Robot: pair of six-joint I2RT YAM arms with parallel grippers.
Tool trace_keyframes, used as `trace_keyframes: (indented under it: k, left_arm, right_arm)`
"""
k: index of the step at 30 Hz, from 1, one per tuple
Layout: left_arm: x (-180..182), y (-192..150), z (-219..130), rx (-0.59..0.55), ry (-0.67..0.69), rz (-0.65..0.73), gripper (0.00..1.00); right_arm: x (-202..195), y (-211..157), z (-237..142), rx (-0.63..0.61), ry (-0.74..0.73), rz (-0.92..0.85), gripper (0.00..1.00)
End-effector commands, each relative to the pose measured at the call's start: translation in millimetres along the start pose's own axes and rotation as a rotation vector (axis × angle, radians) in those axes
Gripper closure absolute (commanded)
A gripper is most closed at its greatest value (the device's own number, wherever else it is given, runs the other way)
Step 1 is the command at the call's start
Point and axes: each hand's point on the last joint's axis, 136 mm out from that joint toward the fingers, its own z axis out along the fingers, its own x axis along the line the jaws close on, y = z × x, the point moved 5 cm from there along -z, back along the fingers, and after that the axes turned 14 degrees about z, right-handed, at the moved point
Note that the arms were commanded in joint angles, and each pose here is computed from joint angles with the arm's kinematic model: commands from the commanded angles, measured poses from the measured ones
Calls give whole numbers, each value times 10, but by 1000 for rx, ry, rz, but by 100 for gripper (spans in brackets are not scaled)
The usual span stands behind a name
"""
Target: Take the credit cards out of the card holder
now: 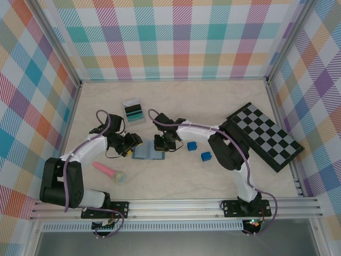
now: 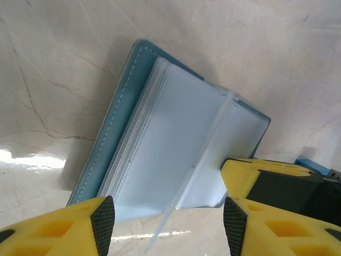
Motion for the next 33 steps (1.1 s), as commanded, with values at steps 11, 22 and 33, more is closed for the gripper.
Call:
trace_keyframes:
  k: [11,22,33]
  left_arm:
    - [50,-38,181,45,-55,-33,34]
    - [51,-71,258,67,-89,-42,32]
    - [-64,-79,350,94,-170,-31,27]
  right_arm:
    - [-76,-5,73,19,-36,15,92]
    - [-87,-10,99,24,-34,17,92]
    - [-95,-18,119,31,-31,19,92]
